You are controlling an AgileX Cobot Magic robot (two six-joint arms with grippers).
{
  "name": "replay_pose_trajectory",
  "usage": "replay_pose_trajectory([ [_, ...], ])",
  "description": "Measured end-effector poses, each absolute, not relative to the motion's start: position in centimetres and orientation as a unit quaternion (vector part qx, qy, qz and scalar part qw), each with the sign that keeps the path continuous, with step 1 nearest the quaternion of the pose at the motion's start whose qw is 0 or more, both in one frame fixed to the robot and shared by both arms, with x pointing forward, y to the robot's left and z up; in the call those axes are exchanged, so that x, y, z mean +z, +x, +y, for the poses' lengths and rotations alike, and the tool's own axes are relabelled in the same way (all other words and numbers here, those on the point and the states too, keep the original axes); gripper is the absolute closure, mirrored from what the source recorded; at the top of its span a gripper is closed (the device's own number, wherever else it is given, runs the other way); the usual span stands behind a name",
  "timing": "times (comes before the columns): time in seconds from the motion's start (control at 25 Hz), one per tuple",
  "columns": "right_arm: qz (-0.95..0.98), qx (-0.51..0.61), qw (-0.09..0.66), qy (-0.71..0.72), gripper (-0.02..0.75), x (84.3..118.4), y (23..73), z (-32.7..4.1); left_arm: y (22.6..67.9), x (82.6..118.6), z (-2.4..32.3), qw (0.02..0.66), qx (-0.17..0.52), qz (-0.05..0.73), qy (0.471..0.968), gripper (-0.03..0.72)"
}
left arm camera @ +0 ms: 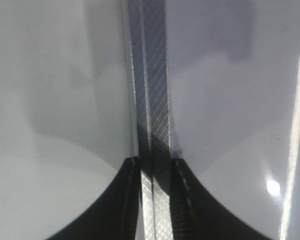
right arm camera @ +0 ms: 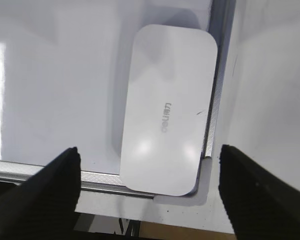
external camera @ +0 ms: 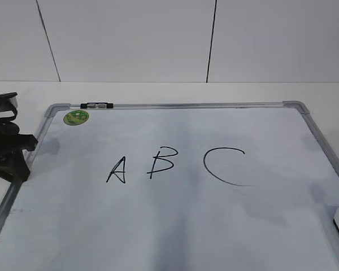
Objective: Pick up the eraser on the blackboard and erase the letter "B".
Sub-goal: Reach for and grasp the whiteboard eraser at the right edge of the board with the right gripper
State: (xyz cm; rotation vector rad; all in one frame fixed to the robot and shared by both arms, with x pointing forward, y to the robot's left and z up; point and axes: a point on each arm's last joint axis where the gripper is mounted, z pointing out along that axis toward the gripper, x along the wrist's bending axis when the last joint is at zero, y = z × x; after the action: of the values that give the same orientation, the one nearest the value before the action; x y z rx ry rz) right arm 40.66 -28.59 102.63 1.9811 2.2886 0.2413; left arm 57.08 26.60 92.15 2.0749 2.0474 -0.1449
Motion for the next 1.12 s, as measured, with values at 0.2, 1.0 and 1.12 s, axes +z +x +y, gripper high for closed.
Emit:
replay_pose_trajectory([
  [0.2, 0.748, 0.073, 0.048, 0.657, 0.069, 100.1, 40.2, -28.7, 57.1, 92.1, 26.6, 0.111, -0.05, 0.697, 0.707, 0.57],
  [1.0, 0.729, 0.054, 0.052, 0.681, 0.07, 96.2, 40.8, -29.0, 57.1, 92.2, 26.6, 0.11, -0.05, 0.697, 0.707, 0.57],
  [1.12, 0.726, 0.058, 0.049, 0.683, 0.07, 96.0, 41.0, -28.9, 57.1, 92.2, 26.6, 0.11, -0.049, 0.696, 0.708, 0.57],
])
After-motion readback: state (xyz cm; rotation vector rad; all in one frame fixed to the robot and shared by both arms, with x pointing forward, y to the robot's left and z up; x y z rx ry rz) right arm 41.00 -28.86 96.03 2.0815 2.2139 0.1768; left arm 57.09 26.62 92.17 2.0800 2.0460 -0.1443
